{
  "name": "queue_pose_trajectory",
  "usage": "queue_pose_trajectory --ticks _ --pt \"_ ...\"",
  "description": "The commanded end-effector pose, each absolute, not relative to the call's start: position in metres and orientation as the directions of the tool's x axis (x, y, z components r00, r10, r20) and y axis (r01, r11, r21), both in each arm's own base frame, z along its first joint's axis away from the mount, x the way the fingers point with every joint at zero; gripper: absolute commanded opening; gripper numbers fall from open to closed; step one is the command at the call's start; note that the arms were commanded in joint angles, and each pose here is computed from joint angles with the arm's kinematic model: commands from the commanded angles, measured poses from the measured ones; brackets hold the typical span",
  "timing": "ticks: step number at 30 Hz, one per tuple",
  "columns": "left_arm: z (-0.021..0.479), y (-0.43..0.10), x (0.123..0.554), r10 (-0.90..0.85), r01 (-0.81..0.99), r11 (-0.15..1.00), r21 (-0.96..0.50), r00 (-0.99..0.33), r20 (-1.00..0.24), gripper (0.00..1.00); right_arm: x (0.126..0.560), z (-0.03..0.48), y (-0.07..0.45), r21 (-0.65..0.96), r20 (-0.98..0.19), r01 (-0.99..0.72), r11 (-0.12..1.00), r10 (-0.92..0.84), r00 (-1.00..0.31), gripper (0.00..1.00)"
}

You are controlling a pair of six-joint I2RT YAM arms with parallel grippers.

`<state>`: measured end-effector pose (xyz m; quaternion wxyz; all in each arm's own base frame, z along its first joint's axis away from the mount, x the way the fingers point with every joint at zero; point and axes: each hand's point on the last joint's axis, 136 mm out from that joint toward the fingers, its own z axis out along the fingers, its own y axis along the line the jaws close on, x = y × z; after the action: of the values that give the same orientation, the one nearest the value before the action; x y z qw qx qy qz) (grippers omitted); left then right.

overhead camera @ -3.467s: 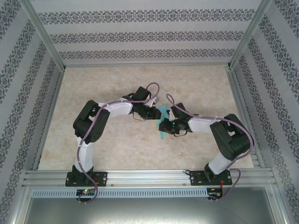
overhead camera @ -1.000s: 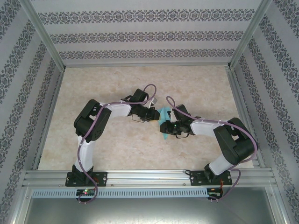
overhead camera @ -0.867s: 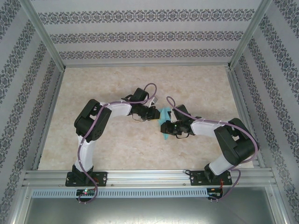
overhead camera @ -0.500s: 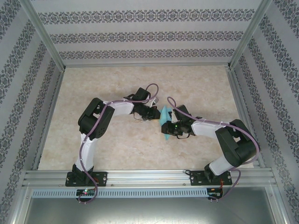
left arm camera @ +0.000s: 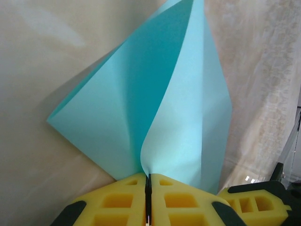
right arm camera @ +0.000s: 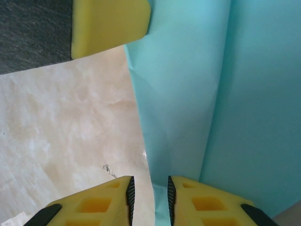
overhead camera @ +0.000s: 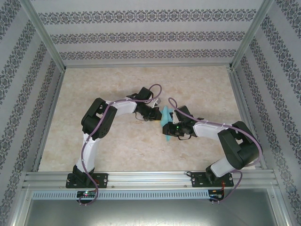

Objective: Fold a paper plane with a square sheet of paper (pick it up from the middle)
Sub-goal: Fourth fold the wing at the center of the table.

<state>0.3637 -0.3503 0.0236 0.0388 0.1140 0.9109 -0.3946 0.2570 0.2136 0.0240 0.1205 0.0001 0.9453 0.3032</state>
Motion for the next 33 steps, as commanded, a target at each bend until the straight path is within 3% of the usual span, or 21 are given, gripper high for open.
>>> queue_pose_trajectory --ticks 1,33 --pt "0.004 -0.344 0.363 0.206 0.25 0.708 -0.66 -0.968 -0.146 0.12 0.255 0.032 0.211 0.569 -0.241 -0.087 0.818 0.065 -0.968 0.27" --pt "-0.021 -0.336 0.361 0.244 0.238 0.77 -0.593 -0.967 -0.071 0.13 0.229 0.025 0.222 0.628 -0.173 -0.072 0.775 0.048 -0.984 0.26"
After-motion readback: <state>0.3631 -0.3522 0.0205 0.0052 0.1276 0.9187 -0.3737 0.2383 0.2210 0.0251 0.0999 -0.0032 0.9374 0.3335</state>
